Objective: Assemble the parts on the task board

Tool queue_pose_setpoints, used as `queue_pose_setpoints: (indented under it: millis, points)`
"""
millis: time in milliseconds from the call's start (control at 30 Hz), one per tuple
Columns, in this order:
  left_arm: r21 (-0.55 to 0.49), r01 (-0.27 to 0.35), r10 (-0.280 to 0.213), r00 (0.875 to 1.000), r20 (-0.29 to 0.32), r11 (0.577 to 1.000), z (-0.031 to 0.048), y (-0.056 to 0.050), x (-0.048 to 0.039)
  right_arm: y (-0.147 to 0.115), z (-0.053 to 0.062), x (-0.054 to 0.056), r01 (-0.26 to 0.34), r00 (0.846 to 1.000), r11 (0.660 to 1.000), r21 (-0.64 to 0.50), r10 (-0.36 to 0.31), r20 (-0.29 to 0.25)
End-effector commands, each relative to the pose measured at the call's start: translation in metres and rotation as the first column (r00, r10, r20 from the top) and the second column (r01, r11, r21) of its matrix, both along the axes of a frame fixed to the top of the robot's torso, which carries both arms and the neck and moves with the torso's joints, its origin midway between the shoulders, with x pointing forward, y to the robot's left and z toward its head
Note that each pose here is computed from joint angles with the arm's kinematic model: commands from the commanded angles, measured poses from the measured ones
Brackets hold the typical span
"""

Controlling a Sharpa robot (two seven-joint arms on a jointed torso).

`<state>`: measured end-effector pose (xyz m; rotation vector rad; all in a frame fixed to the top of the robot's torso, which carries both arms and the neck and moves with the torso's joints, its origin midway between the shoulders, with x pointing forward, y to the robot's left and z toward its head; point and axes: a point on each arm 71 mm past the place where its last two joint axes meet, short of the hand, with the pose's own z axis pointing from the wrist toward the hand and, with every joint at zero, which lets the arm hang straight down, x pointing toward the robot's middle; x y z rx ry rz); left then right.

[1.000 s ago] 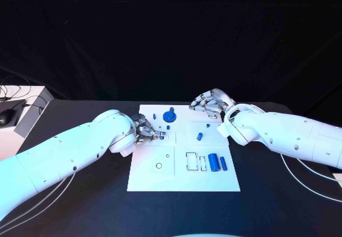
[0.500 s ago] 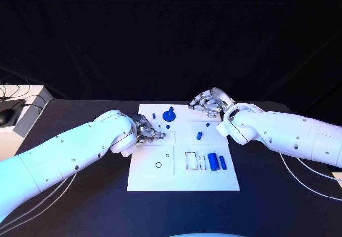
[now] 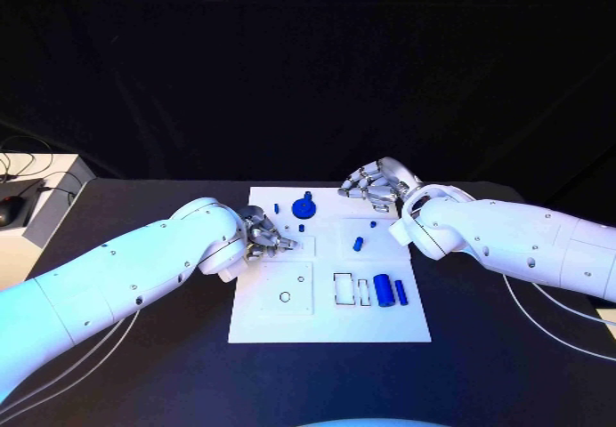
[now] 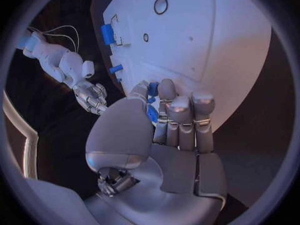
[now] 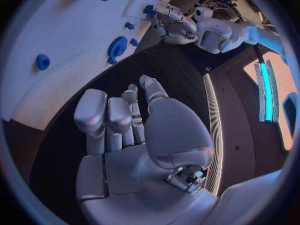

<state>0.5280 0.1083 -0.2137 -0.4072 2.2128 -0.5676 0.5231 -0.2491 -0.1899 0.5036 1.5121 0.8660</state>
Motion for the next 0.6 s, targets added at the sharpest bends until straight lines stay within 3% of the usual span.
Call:
queue_pose_setpoints:
  millis: [33, 600]
  points:
    - [-0.015, 0.016, -0.016, 1.0, -0.013, 1.0, -0.002, -0.0027, -0.0013, 0.0018, 0.0, -0.0005, -0.017, 1.0, 1.0, -0.008, 0.017, 0.002]
    - [-0.068, 0.032, -0.031, 0.999, 0.007, 0.997, 0.0007, -0.0069, -0.002, 0.0021, -0.0008, -0.0002, -0.022, 1.0, 1.0, -0.013, 0.022, -0.006]
